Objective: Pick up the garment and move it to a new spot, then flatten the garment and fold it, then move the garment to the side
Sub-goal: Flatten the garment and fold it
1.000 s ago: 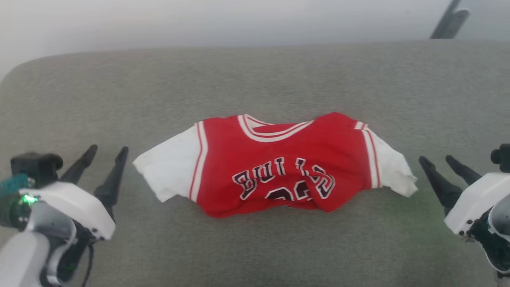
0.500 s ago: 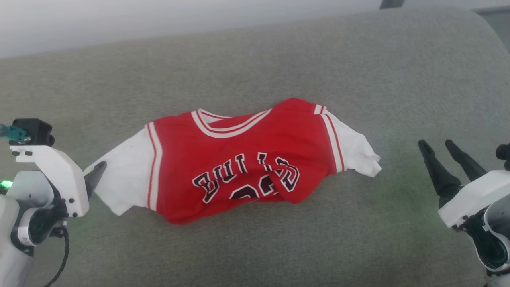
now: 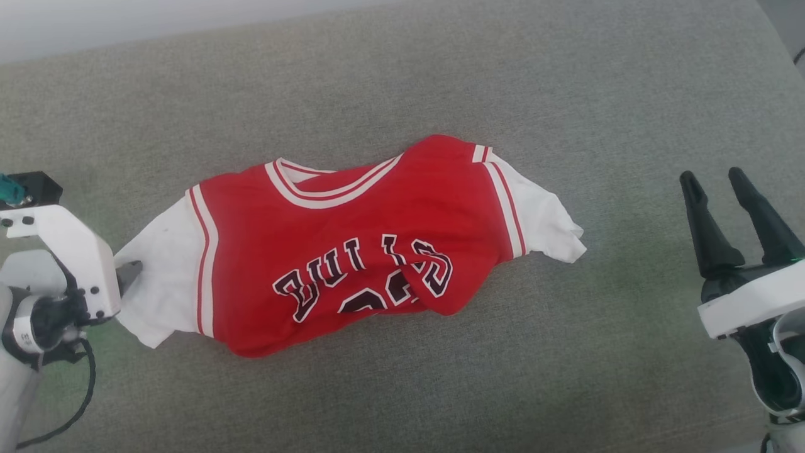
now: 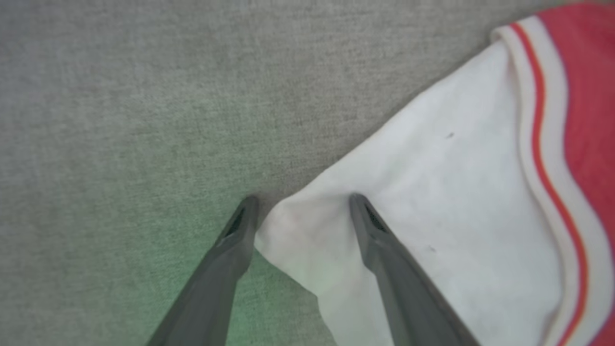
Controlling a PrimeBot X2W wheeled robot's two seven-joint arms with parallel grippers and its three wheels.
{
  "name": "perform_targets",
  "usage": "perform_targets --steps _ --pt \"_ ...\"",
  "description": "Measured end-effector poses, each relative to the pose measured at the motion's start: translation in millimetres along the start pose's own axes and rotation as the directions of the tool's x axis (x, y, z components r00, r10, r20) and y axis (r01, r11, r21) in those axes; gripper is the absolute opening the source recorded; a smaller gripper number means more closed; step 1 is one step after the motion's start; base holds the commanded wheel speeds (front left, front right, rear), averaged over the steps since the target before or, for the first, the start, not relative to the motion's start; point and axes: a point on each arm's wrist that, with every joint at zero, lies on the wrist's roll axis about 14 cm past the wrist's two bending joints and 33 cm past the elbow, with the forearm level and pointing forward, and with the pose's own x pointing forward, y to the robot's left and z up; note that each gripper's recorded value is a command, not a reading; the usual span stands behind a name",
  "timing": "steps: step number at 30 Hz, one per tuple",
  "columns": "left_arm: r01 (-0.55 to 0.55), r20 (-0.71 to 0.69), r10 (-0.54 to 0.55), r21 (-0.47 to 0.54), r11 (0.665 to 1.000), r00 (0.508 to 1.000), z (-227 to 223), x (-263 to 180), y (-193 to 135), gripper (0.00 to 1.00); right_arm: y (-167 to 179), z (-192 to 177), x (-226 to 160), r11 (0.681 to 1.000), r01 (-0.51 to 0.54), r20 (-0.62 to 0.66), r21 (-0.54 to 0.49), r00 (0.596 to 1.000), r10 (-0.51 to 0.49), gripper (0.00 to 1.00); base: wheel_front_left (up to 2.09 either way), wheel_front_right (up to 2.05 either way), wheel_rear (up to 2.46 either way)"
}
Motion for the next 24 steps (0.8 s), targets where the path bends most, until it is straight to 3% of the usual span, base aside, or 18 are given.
perform_targets --steps 1,6,11,22,23,24 --pt "0.002 -0.002 -0.002 -0.005 1.000 1.000 0 1 -1 0.00 1 1 1 1.000 -0.004 0.007 -0.001 1.000 0.004 1.00 0.00 0.00 0.00" --pt "0.015 0.003 -0.015 -0.020 1.000 1.000 3 5 -5 0.00 15 -24 11 0.998 -0.057 -0.100 0.008 0.993 0.057 1.00 0.00 0.00 0.00" --pt "0.023 0.034 -0.022 -0.030 0.999 0.999 7 5 -5 0.00 36 -63 22 0.990 -0.136 -0.293 0.030 0.946 0.139 1.00 0.00 0.00 0.00" --pt "0.043 0.101 -0.039 -0.030 0.999 0.994 12 4 -7 0.00 51 -140 47 0.974 -0.225 -0.657 0.013 0.733 0.178 1.00 0.00 0.00 0.00" --pt "0.042 0.106 -0.039 -0.033 0.999 0.994 13 4 -6 0.00 52 -145 49 0.973 -0.231 -0.682 0.010 0.710 0.175 0.91 0.00 0.00 0.00" --pt "0.042 0.110 -0.037 -0.038 0.998 0.993 12 4 -6 0.00 53 -148 51 0.972 -0.234 -0.704 0.016 0.688 0.177 0.03 0.00 0.00 0.00"
